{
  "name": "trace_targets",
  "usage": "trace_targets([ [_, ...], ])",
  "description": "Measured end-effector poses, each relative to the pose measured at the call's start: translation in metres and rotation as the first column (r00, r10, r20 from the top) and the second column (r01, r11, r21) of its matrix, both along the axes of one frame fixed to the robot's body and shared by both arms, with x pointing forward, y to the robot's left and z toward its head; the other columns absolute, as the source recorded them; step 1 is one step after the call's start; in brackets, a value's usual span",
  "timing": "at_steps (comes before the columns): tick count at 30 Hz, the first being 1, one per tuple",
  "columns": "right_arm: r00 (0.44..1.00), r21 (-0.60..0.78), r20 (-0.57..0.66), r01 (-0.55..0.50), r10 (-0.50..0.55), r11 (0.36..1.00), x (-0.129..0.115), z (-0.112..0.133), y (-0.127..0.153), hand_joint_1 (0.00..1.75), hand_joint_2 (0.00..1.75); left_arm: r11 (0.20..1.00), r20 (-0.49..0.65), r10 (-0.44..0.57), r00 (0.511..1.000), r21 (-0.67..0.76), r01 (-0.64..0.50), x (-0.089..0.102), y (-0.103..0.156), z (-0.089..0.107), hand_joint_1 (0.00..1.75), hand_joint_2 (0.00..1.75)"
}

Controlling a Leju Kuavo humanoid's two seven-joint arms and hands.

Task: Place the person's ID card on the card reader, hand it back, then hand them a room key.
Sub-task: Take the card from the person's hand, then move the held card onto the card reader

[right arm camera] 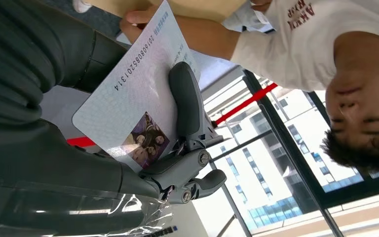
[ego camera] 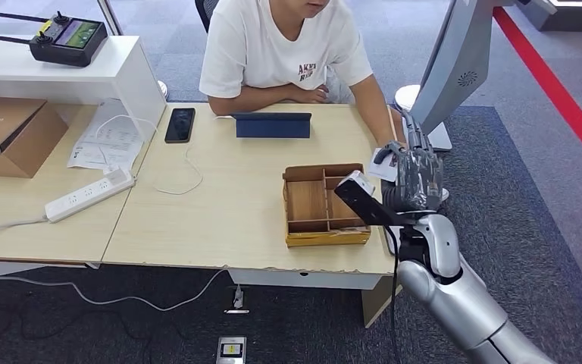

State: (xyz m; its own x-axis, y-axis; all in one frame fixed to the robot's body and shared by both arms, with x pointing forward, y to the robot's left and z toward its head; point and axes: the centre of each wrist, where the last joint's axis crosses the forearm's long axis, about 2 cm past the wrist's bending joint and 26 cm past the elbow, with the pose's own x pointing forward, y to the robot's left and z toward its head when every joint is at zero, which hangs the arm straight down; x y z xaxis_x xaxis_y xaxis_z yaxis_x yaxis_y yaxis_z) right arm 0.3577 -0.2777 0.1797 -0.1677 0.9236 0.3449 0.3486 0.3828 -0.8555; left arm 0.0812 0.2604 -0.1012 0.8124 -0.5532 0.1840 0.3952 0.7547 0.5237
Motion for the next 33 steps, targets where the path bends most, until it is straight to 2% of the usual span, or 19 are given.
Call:
trace_targets([
  [8,0.984,-0.016,-0.162,0.071,-0.072,0.997,-0.018,-0.041,-0.031,1.75,1.75,1.000,-0.015,0.007,1.000,-0.004,-0.007,-0.006,0.000,-0.001,0.00,0.00],
  [13,0.968,-0.047,-0.230,0.088,-0.097,0.995,-0.025,-0.058,-0.041,1.75,1.75,1.000,-0.011,0.007,1.000,-0.005,-0.008,-0.007,0.000,-0.001,0.00,0.00],
  [33,0.911,-0.100,-0.373,0.149,-0.176,0.984,-0.028,-0.091,-0.056,1.75,1.75,1.000,-0.015,0.008,1.000,0.000,-0.008,-0.007,0.000,-0.001,0.00,0.00],
])
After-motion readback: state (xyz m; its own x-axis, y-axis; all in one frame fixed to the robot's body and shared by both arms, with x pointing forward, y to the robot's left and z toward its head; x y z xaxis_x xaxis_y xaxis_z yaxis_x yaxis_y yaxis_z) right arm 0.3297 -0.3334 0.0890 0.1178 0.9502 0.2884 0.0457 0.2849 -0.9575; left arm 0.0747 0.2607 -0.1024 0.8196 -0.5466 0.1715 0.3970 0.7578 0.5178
